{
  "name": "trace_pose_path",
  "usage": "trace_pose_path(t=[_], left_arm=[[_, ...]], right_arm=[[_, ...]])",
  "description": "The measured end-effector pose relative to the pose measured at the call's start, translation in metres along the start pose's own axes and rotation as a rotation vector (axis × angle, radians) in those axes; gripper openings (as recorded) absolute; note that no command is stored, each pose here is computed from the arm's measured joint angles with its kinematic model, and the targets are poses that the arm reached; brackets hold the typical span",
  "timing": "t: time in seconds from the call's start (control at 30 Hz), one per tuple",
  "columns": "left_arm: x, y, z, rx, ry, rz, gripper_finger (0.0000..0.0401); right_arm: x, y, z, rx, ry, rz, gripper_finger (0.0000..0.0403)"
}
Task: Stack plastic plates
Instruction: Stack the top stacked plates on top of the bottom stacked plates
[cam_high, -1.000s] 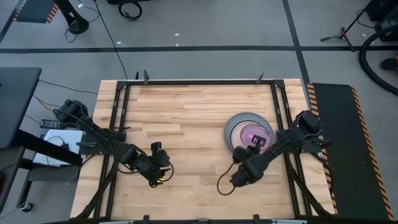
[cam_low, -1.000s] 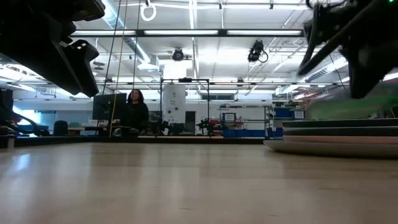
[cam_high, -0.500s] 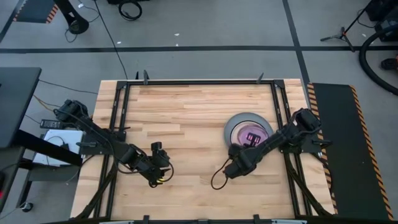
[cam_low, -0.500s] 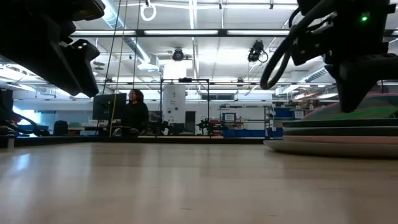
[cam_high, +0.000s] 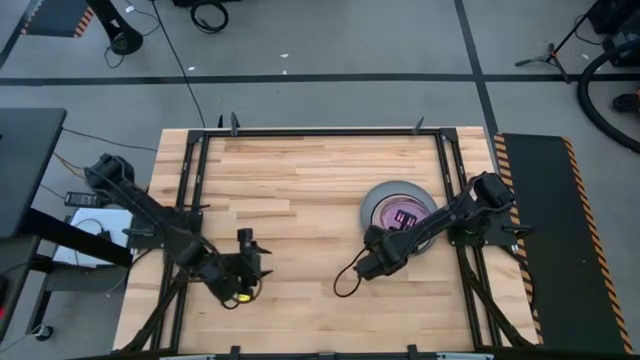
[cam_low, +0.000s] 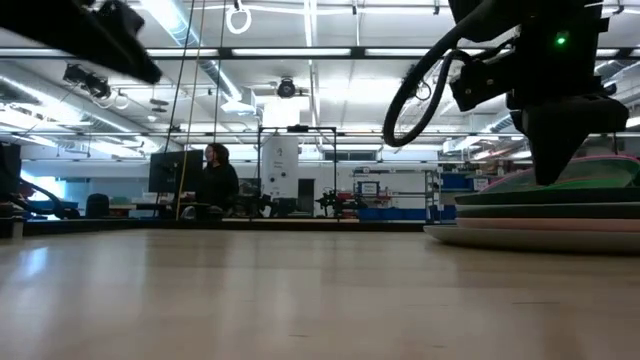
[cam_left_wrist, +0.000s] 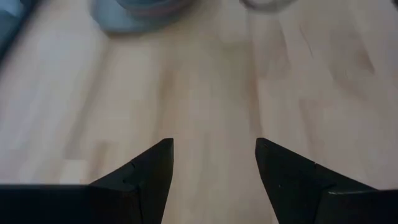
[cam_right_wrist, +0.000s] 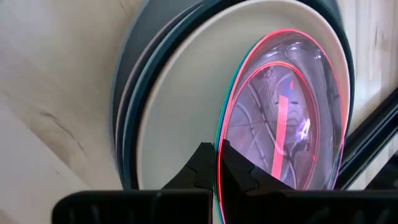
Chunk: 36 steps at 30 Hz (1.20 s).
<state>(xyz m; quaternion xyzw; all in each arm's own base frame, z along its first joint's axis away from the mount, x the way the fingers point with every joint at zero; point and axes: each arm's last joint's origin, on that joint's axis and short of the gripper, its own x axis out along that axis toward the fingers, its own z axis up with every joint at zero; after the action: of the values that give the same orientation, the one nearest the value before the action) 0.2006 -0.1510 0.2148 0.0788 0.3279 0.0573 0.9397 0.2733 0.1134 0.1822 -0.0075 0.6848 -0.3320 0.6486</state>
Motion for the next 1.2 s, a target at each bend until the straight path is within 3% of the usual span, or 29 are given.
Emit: trace_pose_path(t=[0.2,0.4,0.5,0.63,0.7,0.87,1.2], left_arm=[[-0.027,-0.001,0.004,-0.048,-0.122,0.020,0.0233],[-0.034,-0.006,0.004,-0.038,-0.160,0.007,0.0233],[-0.024,-0.008,-0.006,-0.030,-0.192,-0.051,0.0233],[-0.003,0.000,-0.009,-0.054,-0.284,-0.269,0.0233],[0.006,0.009,-0.011,-0.067,-0.313,-0.328,0.0233],[0.017,0.022,-0.015,-0.107,-0.327,-0.364,0.0233],[0.016,0.019,-0.020,-0.087,-0.323,-0.380,0.0233]], right_arm=[[0.002,-0.002,0.004,0.017,-0.008,0.000,0.0010],[0.002,-0.001,0.005,0.044,-0.024,0.002,0.0011],[0.002,-0.001,0.005,0.073,-0.030,0.001,0.0011],[0.002,-0.002,0.008,0.085,-0.031,0.004,0.0011],[0.004,-0.004,0.010,0.095,-0.024,0.005,0.0011],[0.009,-0.012,0.019,0.104,0.004,0.003,0.0011],[0.043,-0.039,0.034,0.090,0.105,-0.058,0.0011]])
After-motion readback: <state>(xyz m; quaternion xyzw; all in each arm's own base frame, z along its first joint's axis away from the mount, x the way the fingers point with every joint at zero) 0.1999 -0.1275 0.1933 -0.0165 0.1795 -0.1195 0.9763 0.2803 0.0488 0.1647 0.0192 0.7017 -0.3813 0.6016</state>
